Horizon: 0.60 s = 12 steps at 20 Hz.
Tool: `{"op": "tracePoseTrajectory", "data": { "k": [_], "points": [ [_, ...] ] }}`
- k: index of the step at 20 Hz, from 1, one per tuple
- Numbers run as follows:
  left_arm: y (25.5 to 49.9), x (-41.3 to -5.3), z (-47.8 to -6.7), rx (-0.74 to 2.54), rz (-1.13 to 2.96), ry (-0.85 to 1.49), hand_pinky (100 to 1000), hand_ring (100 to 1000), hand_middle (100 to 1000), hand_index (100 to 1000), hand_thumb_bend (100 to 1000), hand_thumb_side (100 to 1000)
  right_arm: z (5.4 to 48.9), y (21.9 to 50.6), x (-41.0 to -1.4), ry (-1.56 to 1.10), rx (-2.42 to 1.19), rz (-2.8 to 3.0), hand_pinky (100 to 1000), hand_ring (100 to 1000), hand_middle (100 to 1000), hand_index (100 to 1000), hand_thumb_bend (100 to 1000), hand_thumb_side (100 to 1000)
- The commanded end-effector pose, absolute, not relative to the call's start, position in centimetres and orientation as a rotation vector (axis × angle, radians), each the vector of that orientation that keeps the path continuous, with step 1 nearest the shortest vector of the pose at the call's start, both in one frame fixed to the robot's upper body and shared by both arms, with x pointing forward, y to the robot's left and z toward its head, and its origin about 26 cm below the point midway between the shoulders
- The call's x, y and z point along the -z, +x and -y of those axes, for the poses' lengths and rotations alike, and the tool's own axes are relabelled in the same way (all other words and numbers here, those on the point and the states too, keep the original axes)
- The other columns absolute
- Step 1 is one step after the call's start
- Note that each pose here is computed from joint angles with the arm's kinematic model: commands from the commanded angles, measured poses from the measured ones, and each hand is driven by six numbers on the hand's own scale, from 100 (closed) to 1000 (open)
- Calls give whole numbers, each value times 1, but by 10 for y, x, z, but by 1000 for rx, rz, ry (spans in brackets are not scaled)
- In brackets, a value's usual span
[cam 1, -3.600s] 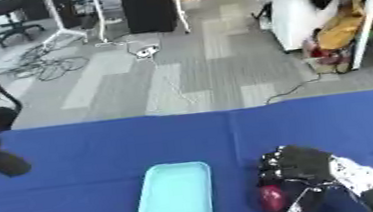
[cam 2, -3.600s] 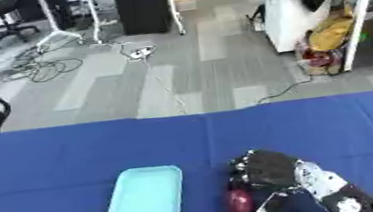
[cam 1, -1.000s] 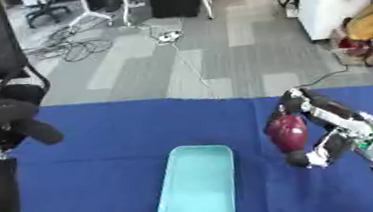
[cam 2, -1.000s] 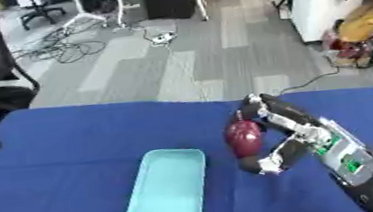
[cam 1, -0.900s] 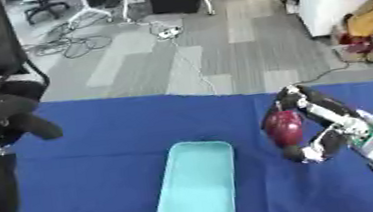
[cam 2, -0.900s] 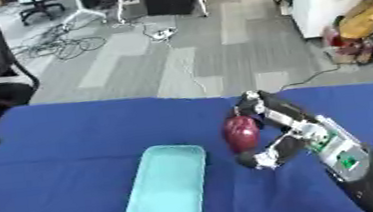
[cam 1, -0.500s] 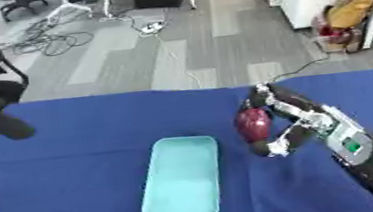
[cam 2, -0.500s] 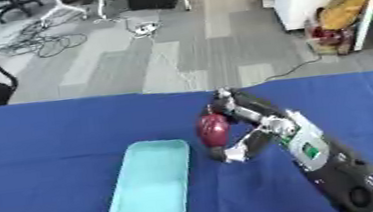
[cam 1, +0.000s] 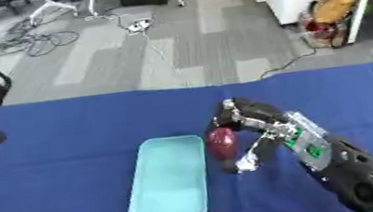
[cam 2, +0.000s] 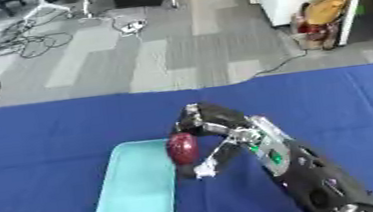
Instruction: Pick up objects on the table and place them in the box.
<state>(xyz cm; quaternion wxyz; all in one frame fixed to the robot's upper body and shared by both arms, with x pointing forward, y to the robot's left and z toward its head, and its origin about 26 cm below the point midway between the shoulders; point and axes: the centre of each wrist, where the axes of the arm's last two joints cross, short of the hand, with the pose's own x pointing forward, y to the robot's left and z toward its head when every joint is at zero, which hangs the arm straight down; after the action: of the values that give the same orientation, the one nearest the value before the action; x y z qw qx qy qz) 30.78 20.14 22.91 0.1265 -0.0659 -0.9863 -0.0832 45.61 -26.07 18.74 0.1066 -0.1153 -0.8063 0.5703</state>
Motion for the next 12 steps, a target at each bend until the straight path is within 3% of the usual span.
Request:
{"op": "tracePoseTrajectory", "data": {
  "k": [1,12],
  "points": [
    [306,-239,-199,243,2907,-219,453,488,611,724,424,805,254,459,-204,-366,-1697,2415,100,100,100,291,136,716],
    [307,-251,-188,235,2952,-299,457,491,613,724,419,808,242,460,-215,-356,-1730,2440,100,100,100,292,140,717]
  ]
}}
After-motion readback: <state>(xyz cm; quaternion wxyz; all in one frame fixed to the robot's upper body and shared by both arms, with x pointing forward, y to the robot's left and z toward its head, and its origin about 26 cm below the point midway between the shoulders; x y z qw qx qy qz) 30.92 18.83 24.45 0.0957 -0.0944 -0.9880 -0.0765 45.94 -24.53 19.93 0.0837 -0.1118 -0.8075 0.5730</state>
